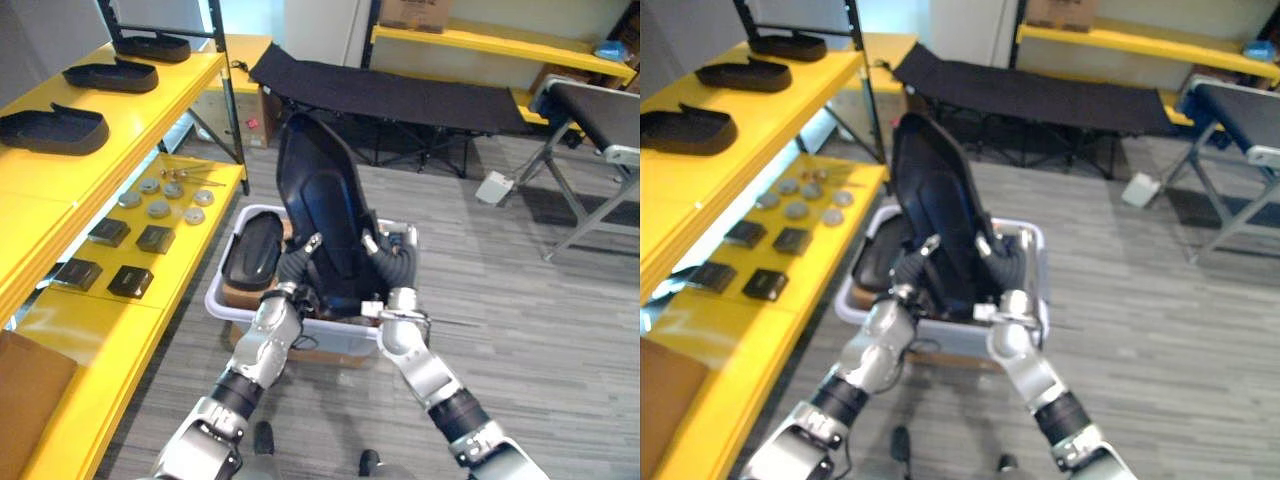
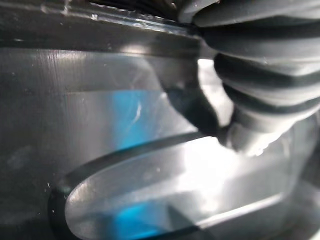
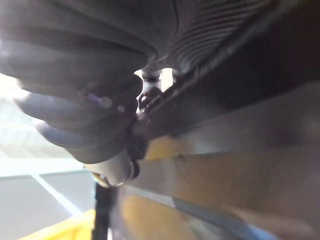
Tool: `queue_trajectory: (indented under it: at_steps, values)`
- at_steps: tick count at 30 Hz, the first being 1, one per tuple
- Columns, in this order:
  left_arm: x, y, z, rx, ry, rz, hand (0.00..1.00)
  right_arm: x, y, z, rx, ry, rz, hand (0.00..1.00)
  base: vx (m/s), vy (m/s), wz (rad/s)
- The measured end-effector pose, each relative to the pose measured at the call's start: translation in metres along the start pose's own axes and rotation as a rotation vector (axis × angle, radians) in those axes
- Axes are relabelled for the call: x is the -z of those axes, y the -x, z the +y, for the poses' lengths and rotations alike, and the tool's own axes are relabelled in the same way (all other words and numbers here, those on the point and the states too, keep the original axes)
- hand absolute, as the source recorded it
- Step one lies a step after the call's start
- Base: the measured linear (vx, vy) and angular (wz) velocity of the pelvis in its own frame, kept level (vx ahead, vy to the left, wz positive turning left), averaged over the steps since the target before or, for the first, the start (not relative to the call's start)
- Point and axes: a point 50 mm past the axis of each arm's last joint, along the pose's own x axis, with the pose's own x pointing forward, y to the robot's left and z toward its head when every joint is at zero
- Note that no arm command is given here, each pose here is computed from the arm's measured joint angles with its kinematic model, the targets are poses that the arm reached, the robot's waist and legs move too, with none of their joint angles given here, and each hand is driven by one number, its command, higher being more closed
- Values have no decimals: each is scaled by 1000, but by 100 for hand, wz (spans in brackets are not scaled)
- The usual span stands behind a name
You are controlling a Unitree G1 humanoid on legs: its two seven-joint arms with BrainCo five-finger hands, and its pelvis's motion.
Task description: Walk over and take plastic housings, then place them on the shelf
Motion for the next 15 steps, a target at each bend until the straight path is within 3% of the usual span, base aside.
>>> queue_trajectory:
  at_steps: [8,11,15]
  values:
    - [-49,34,-7,-89,-250,-388,100,-35,8,-41,-63,-377,-30,0,-1,0,-1]
    - [-56,44,25,-283,-277,-452,100,-38,1,-84,26,-459,-82,0,-24,0,0]
    - [-55,56,52,-461,-316,-459,100,-34,6,-108,0,-444,-83,0,-32,2,-2]
